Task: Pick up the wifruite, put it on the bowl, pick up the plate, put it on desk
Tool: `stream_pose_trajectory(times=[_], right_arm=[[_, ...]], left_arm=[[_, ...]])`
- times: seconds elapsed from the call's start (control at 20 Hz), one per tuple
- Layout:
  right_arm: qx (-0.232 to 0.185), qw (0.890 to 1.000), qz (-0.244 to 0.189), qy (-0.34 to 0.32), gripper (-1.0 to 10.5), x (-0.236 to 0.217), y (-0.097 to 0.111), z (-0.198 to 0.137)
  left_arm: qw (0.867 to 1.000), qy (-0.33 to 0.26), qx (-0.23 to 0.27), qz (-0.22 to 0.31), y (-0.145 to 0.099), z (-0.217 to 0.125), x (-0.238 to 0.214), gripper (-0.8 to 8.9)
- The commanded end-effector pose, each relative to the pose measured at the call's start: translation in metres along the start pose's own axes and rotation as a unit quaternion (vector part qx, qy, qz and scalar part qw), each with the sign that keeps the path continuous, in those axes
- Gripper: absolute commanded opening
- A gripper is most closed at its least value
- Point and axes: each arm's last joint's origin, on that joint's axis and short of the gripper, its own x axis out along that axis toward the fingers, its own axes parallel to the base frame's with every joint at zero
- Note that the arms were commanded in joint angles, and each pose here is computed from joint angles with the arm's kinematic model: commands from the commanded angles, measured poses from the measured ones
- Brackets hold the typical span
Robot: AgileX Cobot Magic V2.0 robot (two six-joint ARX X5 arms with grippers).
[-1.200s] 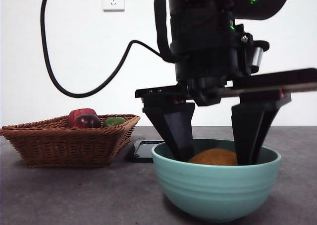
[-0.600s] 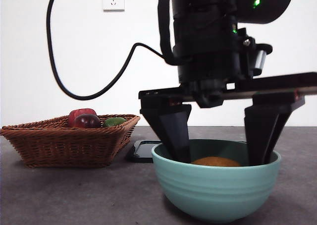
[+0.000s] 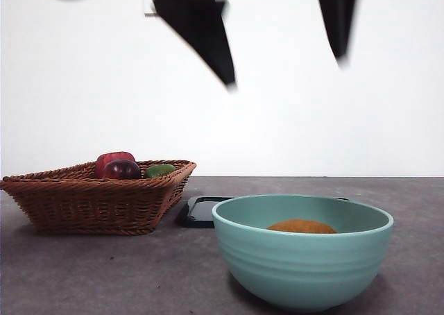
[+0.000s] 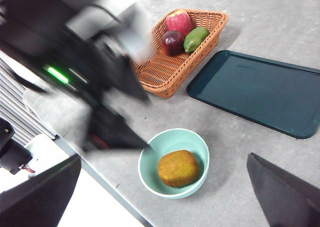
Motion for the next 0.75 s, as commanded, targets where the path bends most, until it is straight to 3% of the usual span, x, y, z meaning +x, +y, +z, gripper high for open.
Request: stream_pose_trajectory(times=[0.05, 0.2, 0.3, 0.45, 0.75], right_arm=[[-0.015, 1.0, 0.003, -0.012, 7.0, -0.004, 0.003, 0.004], [-0.015, 1.0, 0.003, -0.012, 7.0, -0.004, 0.003, 0.004], [-0.015, 1.0, -0.001, -0.012, 7.0, -0.004, 0.003, 0.004], [-0.015, 1.0, -0.012, -0.014, 7.0, -0.004, 0.002, 0.004], [-0.013, 1.0, -0.02, -0.015, 7.0, -0.004, 0.001, 0.004]], left_arm=[[0.998, -0.062, 0.009, -0.013, 0.003, -0.004, -0.045, 5.37], [0.993, -0.115, 0.001, -0.025, 0.018, -0.026, -0.099, 5.38], [0.991, -0.133, -0.005, -0.001, 0.029, -0.045, -0.127, 6.11], [0.989, -0.145, -0.002, 0.019, 0.044, -0.072, -0.157, 6.26], [0.98, -0.199, -0.001, 0.003, 0.067, -0.13, -0.193, 6.26]])
